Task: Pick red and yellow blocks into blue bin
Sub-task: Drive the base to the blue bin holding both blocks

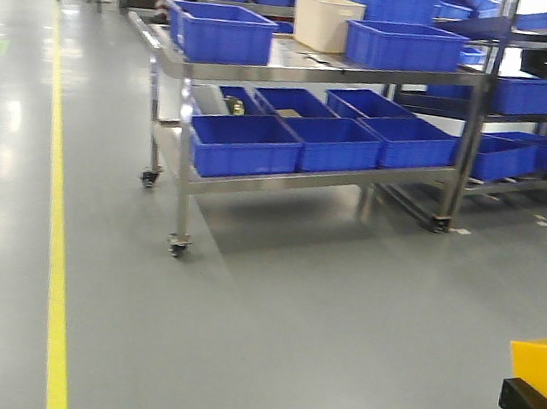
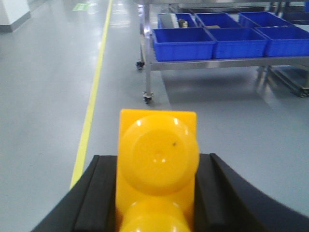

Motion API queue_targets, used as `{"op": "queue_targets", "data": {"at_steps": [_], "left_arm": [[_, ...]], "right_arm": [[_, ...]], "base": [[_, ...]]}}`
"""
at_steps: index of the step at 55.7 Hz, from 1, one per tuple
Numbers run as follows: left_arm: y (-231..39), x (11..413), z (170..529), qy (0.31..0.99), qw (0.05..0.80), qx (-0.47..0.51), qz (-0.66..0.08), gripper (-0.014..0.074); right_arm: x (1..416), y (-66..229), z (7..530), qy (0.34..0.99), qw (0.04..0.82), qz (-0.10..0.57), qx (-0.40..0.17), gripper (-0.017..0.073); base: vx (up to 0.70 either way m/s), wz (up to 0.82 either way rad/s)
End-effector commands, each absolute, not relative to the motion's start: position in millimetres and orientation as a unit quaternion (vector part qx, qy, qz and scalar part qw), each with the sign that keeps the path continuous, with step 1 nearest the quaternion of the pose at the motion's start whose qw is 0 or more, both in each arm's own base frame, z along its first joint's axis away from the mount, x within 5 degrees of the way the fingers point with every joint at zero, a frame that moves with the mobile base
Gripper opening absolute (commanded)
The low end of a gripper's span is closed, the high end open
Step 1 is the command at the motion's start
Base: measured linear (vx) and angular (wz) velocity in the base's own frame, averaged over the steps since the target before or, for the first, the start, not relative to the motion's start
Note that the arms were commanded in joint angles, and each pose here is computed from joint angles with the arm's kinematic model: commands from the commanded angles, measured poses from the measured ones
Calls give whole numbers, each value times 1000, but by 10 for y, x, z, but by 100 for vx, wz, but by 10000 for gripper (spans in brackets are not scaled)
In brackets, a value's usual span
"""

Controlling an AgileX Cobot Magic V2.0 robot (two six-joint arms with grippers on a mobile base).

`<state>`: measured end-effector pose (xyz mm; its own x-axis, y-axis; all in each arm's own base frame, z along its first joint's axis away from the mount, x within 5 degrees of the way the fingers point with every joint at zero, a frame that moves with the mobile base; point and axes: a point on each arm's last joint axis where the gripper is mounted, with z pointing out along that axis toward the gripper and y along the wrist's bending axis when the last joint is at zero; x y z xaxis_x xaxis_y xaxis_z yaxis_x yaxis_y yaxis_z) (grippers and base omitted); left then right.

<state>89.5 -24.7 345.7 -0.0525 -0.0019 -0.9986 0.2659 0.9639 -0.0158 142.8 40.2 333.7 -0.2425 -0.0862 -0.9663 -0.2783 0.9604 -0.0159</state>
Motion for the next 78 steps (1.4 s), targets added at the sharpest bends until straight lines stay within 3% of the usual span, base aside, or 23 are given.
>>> {"op": "queue_targets", "data": {"at_steps": [1,38,78], "left_arm": [[-238,900,3601,690,712,78,-106,2],[-239,900,3597,691,711,78,-106,2],[-239,900,3597,691,711,78,-106,2]], "right_arm": [[1431,399,3523,747,650,82,-112,-10],[1431,401,3521,748,649,83,-112,-10],[1431,401,3520,748,649,83,-112,-10]], "base": [[17,40],[24,21],[44,-37]]}}
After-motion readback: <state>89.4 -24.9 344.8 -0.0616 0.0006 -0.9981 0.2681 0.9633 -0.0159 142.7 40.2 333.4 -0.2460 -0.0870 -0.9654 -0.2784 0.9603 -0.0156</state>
